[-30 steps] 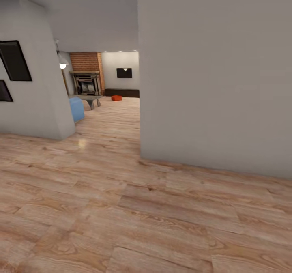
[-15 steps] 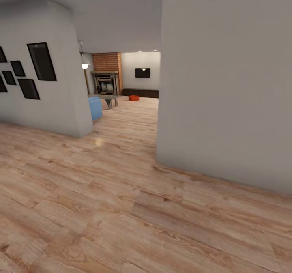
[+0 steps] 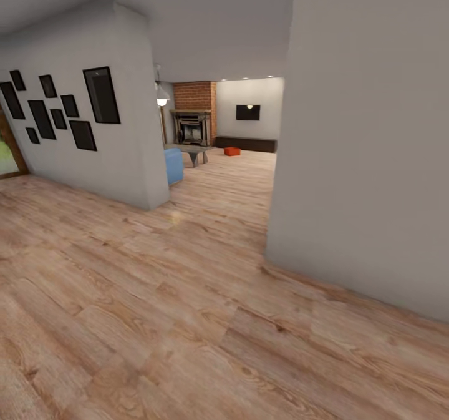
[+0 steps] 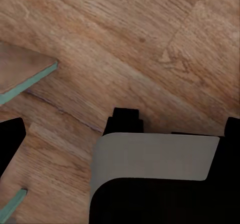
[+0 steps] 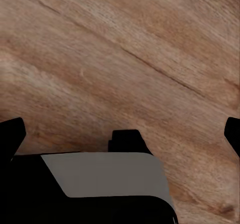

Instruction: Move the two storage containers from the living room to the garage. In the garage, place one container on the floor and stack the other container on top of it (either order is fine).

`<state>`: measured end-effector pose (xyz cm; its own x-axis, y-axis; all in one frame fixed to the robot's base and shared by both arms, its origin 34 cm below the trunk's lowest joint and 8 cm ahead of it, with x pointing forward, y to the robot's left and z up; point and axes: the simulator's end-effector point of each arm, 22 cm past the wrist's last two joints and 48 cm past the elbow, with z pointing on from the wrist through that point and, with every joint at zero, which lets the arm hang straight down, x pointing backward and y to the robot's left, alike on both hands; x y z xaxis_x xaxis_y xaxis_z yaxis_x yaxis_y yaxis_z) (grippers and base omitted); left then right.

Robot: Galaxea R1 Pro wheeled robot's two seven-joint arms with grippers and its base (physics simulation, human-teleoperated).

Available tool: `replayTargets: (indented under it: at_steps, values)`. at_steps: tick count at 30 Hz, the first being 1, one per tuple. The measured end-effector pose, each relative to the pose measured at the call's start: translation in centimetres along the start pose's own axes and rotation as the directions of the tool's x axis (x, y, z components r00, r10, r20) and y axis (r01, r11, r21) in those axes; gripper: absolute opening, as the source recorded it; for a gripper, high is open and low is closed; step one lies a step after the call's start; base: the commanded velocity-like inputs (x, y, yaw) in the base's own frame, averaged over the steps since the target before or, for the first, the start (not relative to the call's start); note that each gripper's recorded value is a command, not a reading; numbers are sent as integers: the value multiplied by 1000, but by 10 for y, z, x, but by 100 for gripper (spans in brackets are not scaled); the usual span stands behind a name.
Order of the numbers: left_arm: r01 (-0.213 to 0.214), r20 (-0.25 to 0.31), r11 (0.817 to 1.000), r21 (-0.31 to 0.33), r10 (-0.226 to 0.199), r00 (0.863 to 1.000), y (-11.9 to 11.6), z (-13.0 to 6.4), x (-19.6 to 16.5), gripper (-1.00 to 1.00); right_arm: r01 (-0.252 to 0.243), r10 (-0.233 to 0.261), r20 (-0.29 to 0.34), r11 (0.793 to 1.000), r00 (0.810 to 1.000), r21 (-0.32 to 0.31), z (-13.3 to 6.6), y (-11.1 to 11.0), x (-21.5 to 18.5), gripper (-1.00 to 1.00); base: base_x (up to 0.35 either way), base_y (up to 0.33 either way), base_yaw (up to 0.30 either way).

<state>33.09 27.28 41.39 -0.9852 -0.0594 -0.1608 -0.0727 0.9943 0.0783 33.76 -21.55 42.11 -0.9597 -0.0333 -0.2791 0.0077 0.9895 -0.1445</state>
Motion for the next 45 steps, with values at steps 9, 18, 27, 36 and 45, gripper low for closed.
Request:
replayTargets:
  at_steps: [9, 18, 27, 36, 45]
  values:
    - [-1, 0, 1000, 0, 1, 1000, 0, 0, 0, 100, 0, 0, -1, 1000, 1000, 0, 0, 0, 0, 100, 322, 0, 214]
    - [-1, -1, 1000, 0, 1, 1000, 0, 0, 0, 100, 0, 0, -1, 1000, 1000, 0, 0, 0, 0, 100, 322, 0, 16]
    - [0, -1, 1000, 0, 0, 1000, 0, 0, 0, 100, 3, -3, -5, 1000, 1000, -4, 0, 1, 1, 100, 322, 0, 0]
    - [-1, 0, 1000, 0, 1, 1000, 0, 0, 0, 100, 11, -11, -6, 1000, 1000, -6, 0, 1, 1, 100, 322, 0, 0]
    - [-1, -1, 1000, 0, 1, 1000, 0, 0, 0, 100, 7, -7, -3, 1000, 1000, -6, 0, 1, 1, 100, 322, 0, 0]
